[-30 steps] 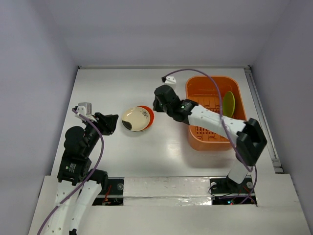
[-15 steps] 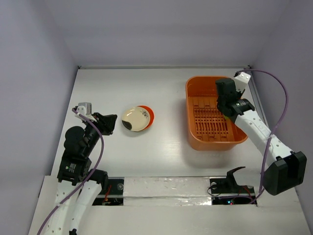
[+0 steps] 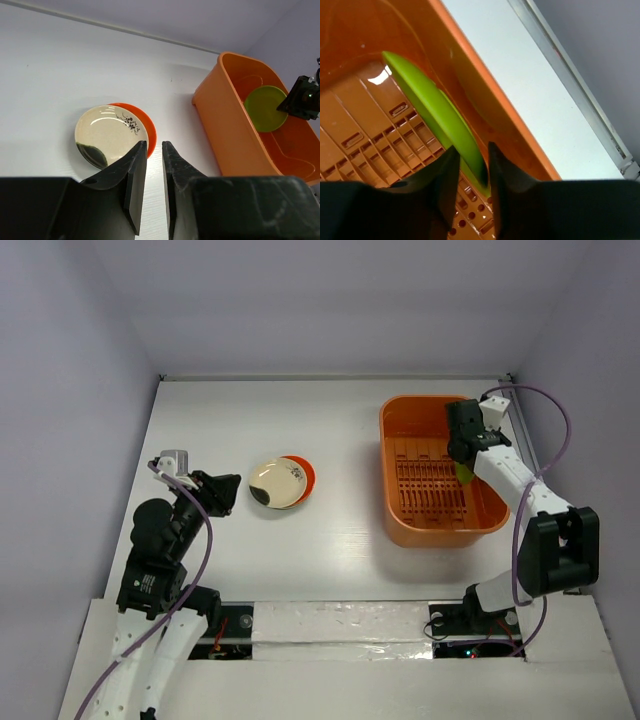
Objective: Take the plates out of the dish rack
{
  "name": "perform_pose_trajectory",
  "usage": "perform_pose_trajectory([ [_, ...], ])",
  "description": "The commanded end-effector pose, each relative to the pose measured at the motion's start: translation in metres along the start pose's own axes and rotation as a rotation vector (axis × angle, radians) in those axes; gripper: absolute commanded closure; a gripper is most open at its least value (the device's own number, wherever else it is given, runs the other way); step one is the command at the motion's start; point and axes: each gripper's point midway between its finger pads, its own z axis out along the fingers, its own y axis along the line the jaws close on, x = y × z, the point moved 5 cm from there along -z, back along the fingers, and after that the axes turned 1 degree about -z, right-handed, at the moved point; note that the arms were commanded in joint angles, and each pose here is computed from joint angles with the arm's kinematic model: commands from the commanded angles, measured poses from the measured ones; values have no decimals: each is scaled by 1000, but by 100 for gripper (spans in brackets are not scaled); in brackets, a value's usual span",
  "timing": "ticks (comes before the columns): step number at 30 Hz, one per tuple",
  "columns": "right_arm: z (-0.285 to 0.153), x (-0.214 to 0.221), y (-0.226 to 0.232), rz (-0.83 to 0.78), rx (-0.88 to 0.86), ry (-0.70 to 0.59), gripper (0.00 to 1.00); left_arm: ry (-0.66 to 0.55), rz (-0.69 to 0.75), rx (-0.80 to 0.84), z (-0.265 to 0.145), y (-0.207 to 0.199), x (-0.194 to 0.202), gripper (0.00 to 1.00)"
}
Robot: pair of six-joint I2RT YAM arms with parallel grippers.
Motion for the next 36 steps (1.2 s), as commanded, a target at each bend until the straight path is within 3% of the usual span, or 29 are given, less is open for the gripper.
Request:
perform_pose_trajectory([
  [1, -2, -16, 5, 33, -30, -42, 68, -34, 8, 22, -2, -4, -6, 84],
  [6, -13, -24, 2, 4, -34, -55, 93, -41, 9, 23, -3, -5, -7, 83],
  [10, -42, -44, -3, 14, -56, -111, 99, -34, 9, 29, -3, -6, -6, 83],
  [18, -109, -88, -24, 81, -162, -240, 100, -25, 6, 23, 0, -5, -4, 82],
  [22, -148, -100, -27, 136, -293, -311, 100, -21, 5, 14, 1, -3, -4, 82],
  [27, -202, -112, -19, 241, -563, -392, 100, -16, 4, 6, 4, -1, -4, 80],
  [33, -246, -110, 26, 275, -952, -380, 100, -19, 2, -10, 5, 3, -5, 75],
  [36, -258, -102, 53, 253, -1024, -347, 100, -17, 2, -14, 5, 4, -4, 73],
])
